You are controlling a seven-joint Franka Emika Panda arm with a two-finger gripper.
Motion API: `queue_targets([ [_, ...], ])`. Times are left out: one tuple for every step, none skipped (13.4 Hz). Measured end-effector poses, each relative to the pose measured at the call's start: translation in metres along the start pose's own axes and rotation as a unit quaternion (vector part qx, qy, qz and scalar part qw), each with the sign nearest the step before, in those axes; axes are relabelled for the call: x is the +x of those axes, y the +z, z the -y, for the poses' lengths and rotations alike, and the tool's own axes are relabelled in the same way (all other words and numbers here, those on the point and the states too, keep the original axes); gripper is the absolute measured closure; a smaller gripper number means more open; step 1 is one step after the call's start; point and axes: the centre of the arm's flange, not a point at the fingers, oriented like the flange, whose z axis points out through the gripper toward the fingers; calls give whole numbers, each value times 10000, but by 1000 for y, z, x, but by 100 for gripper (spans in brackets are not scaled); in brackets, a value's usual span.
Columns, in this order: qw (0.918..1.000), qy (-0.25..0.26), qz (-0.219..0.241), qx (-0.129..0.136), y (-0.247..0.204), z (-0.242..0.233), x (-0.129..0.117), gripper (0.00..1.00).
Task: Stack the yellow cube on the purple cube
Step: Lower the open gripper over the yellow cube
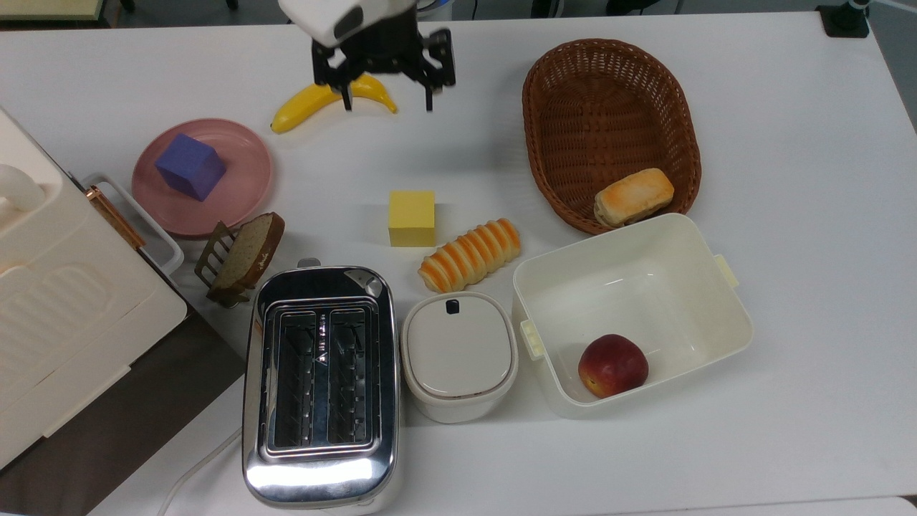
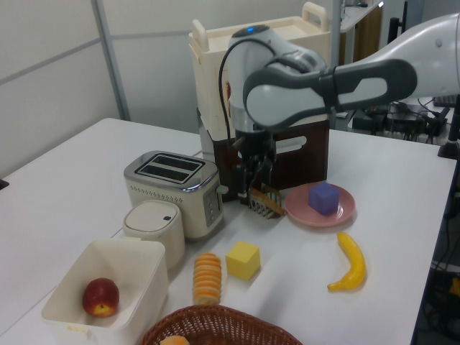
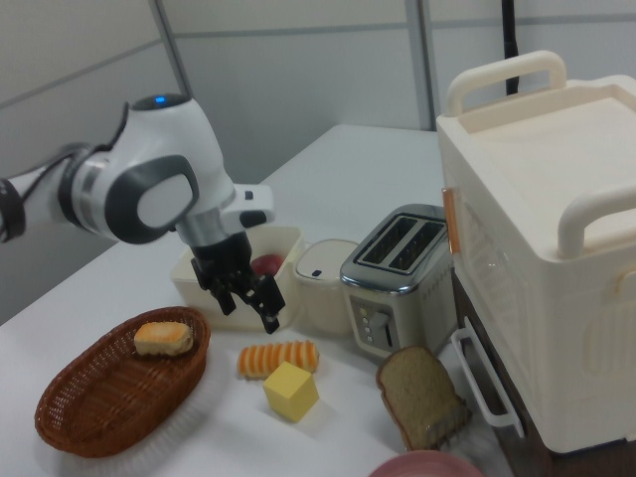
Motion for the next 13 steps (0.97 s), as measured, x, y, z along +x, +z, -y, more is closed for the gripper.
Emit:
queue_targets([
  [10000,-2,-51,-2,10,2,4,0],
  [9999,-6,-100,-6,21,3,8,0],
  [9999,-11,-141,-10,33,3,12,0],
  [9999,-20,-144,-15,45,5,15,0],
  [10000,-40,-83,-29,61,7,19,0],
  [10000,-71,-24,-52,70,9,21,0],
  [9998,-171,73,-110,83,17,22,0],
  [9995,-235,125,-146,90,22,23,0],
  [9993,-271,188,-185,99,27,24,0],
  [9992,-285,213,-206,103,28,25,0],
  [9990,-307,205,-245,110,29,27,0],
  [9989,-328,180,-274,116,31,29,0],
  [9987,-355,182,-302,122,33,31,0],
])
